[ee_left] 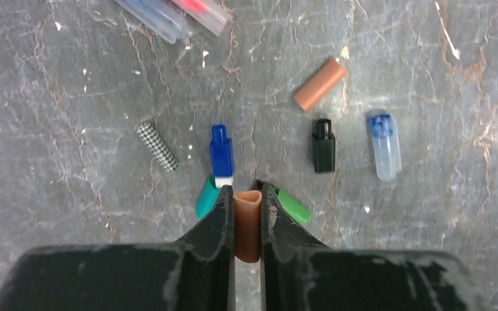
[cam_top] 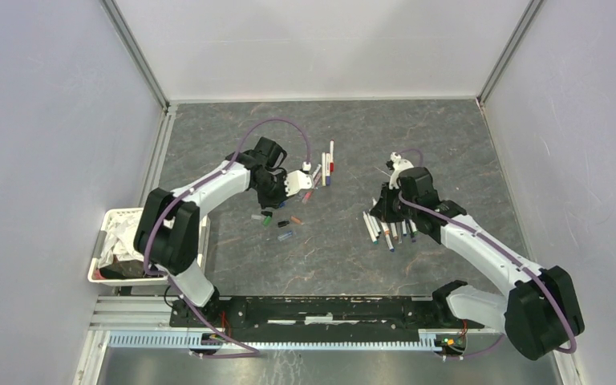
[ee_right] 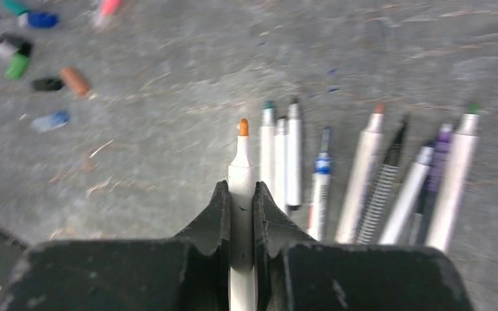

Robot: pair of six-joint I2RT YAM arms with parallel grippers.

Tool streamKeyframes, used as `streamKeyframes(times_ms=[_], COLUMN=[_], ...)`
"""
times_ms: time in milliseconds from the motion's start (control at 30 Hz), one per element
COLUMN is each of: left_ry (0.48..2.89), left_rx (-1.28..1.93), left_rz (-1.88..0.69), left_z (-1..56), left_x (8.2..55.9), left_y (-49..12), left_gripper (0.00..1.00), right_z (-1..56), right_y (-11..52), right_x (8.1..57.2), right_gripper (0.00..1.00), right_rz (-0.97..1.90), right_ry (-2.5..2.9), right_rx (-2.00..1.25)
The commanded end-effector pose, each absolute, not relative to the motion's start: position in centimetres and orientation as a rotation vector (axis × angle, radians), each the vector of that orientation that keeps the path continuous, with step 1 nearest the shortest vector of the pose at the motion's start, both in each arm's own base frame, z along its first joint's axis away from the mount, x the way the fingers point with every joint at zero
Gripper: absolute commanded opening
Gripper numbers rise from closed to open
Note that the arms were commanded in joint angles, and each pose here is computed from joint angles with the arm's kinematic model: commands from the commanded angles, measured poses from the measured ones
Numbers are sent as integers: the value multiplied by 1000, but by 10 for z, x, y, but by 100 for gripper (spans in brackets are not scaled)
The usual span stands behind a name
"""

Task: Open the pen caps
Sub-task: Place the pen cap at the center of the board.

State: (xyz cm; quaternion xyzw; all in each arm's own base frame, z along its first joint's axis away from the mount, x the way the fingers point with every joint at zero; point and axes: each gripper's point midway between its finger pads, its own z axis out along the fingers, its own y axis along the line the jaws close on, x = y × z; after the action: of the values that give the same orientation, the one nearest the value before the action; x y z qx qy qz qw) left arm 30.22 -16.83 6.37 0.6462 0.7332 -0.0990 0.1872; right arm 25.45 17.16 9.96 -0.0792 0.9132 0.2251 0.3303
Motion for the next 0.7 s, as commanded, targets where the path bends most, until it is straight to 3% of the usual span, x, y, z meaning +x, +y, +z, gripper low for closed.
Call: streamKeyframes(times_ms=[0, 233, 400, 667], left_ry=[2067, 2113, 2105, 2107], left_rx=[1695, 1684, 1657, 1620], left_rz=[-335, -283, -295, -397], left_z=[52, 30, 43, 79], left_x=[313, 318, 320, 306], left_y=[-191, -185, -188, -196], left_gripper=[2, 9, 28, 46], right_z=[102, 75, 53, 30], right_y=[139, 133, 132, 120], right_x=[289, 302, 305, 302], right_gripper=[0, 0, 0, 0], right_rz=[346, 271, 247, 145], right_ry=[2288, 2296, 2324, 2369], right_rx=[-59, -26, -31, -68])
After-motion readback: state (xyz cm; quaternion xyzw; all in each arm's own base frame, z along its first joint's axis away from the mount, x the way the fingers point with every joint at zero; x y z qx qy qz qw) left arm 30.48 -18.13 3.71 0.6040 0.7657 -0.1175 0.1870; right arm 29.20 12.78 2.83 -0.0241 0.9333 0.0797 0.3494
